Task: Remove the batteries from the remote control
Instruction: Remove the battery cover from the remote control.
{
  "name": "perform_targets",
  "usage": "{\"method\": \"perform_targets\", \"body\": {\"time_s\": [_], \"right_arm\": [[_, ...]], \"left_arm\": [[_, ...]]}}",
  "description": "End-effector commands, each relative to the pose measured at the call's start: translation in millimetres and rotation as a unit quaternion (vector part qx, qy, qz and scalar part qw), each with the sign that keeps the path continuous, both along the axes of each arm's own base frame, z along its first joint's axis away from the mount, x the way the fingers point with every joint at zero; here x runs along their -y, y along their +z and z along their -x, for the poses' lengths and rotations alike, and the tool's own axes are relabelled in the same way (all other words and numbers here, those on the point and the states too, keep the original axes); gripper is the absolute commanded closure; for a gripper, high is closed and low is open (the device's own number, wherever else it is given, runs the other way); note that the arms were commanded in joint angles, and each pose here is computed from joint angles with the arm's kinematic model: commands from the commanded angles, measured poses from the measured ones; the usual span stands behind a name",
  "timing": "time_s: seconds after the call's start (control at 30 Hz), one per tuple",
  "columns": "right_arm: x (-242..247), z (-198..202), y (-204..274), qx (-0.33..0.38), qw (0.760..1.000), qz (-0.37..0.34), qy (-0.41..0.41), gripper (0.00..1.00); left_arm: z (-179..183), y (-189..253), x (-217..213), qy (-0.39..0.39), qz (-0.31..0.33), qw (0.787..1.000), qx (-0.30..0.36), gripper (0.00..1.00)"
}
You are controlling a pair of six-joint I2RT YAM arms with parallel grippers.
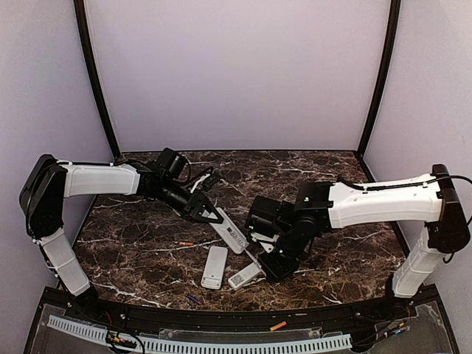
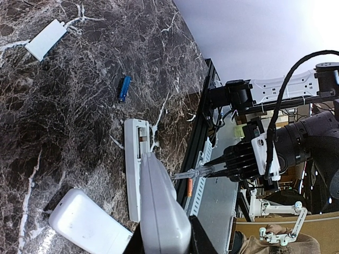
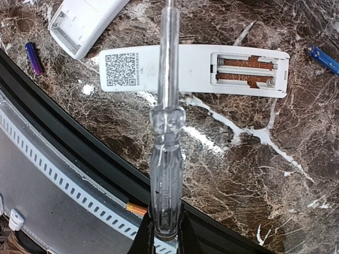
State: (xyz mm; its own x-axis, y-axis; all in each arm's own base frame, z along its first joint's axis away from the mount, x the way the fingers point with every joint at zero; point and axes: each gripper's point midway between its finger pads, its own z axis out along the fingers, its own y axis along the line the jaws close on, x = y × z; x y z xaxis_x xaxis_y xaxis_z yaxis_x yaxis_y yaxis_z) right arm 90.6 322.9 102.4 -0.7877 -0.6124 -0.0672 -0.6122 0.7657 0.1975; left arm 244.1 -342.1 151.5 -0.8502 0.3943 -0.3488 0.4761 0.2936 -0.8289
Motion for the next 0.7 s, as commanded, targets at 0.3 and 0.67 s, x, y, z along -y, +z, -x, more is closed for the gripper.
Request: {"method": "perform_targets", "body": {"time_s": [0.3,0.67], "right_arm": [[-4,-8,-3,0.024,1.000,0.005,0.002,1.00],[-12,-17,5,0.046,0.999,-0.010,0.002,1.00]], "left_arm": [[5,23,2,-0.020,0.036,0.999,0.007,1.00],[8,18,4,-0.023,0.032,0.999,0.001,1.00]]}}
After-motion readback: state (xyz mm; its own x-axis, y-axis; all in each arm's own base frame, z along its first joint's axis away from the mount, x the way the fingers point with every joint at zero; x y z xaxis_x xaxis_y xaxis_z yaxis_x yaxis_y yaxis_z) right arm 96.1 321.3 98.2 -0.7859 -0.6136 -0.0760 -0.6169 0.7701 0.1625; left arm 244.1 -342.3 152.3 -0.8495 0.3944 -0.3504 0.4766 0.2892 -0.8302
